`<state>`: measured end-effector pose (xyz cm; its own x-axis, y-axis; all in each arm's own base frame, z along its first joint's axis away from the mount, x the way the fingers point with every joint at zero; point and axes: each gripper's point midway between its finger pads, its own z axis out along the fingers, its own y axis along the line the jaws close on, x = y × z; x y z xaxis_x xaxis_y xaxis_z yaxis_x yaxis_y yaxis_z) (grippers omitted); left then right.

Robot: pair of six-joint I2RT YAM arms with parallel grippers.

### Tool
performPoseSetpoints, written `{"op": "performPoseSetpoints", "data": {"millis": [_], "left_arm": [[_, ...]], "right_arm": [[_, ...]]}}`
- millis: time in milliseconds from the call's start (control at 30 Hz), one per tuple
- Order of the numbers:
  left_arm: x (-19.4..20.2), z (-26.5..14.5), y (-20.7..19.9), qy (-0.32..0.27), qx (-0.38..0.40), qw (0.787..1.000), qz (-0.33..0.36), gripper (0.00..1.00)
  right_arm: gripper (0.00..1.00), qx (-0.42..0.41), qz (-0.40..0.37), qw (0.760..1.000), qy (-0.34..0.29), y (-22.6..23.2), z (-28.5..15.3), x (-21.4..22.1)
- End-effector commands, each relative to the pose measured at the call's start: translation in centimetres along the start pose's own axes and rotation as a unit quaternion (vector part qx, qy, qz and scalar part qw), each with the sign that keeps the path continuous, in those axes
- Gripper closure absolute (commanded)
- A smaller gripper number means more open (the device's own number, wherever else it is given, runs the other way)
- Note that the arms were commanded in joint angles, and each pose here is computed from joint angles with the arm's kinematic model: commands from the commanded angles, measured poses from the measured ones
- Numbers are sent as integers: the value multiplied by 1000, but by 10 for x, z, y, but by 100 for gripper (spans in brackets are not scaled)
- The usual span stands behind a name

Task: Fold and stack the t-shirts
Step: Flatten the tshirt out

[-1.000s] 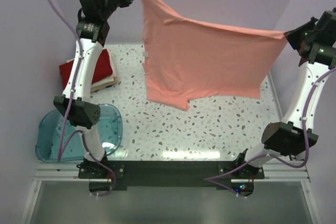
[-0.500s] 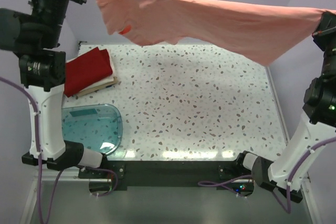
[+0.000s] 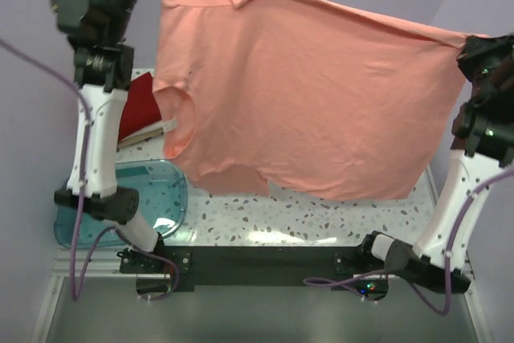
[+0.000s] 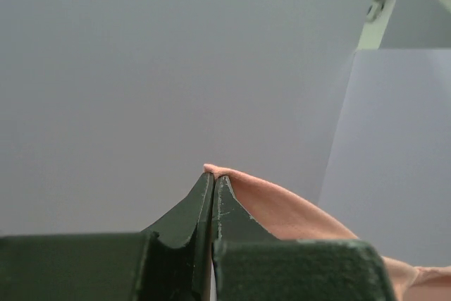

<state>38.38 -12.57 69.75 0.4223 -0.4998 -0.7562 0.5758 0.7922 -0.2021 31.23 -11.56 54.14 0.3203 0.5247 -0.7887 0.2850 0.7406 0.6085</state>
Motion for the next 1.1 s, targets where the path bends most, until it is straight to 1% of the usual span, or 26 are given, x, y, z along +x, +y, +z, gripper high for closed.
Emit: {"op": "performPoseSetpoints", "data": {"millis": [0, 33, 67, 100, 133, 167, 200, 233, 267, 300, 333, 400, 467, 500, 533, 567, 600, 667, 700, 767, 800, 867, 900, 933, 967, 1067], "left_arm": [[190, 22, 103, 162, -74, 984, -26, 100], [228, 22, 113, 194, -67, 978, -37, 98], [291, 19, 141, 236, -81, 967, -53, 91], [325, 11, 154, 268, -92, 957, -67, 81], [352, 5, 159, 290, -90, 949, -80, 55], [392, -10, 174, 320, -105, 937, -94, 44], [407, -18, 178, 332, -111, 931, -101, 30], [434, -38, 184, 359, -122, 919, -109, 20], [425, -36, 178, 348, -114, 925, -105, 19], [427, -42, 176, 350, -113, 924, -103, 17], [439, -59, 178, 368, -120, 916, -107, 17], [433, -67, 173, 382, -122, 910, -107, 16], [433, -78, 161, 400, -119, 901, -121, 16], [436, -81, 146, 406, -111, 899, -123, 16], [446, -95, 141, 419, -120, 891, -123, 16], [437, -90, 126, 412, -110, 896, -120, 16], [443, -91, 102, 419, -95, 894, -127, 16], [452, -94, 74, 429, -81, 888, -143, 16], [461, -94, 45, 438, -60, 884, -156, 16], [480, -99, 17, 452, -35, 875, -172, 16], [489, -104, -7, 464, -21, 865, -193, 16], [515, -119, -24, 487, -12, 845, -221, 16], [524, -126, -40, 499, -4, 832, -244, 16], [540, -141, -44, 516, -9, 817, -258, 16], [544, -142, -52, 512, 2, 817, -267, 16], [568, -168, -72, 535, 7, 792, -293, 17]], "right_arm": [[100, 82, 1, 994, 66, -72, 72, 78], [100, 107, -7, 990, 95, -95, 83, 106], [100, 131, -11, 983, 131, -120, 102, 139], [100, 140, -13, 979, 150, -131, 110, 157], [97, 141, -20, 974, 178, -143, 117, 179], [86, 151, -22, 966, 207, -160, 128, 205], [63, 160, -30, 961, 224, -170, 132, 218], [52, 153, -42, 957, 243, -172, 133, 230], [42, 152, -46, 951, 264, -179, 136, 246], [28, 153, -55, 947, 279, -183, 134, 253], [22, 154, -60, 944, 285, -187, 133, 258], [11, 156, -68, 939, 300, -193, 128, 269], [10, 152, -74, 936, 307, -192, 120, 275], [9, 149, -77, 936, 310, -191, 113, 277], [9, 144, -82, 935, 314, -188, 108, 281], [9, 141, -84, 934, 318, -186, 103, 284], [9, 142, -86, 931, 326, -187, 96, 290], [9, 134, -96, 928, 333, -181, 85, 294], [9, 138, -101, 923, 343, -185, 77, 301], [9, 137, -109, 920, 350, -184, 68, 305], [9, 141, -108, 914, 364, -190, 59, 313], [9, 140, -106, 912, 370, -190, 50, 315], [9, 143, -106, 908, 379, -194, 43, 321], [9, 143, -105, 907, 383, -195, 39, 323], [9, 141, -105, 907, 382, -194, 35, 321], [9, 143, -106, 903, 392, -198, 22, 326]]}}
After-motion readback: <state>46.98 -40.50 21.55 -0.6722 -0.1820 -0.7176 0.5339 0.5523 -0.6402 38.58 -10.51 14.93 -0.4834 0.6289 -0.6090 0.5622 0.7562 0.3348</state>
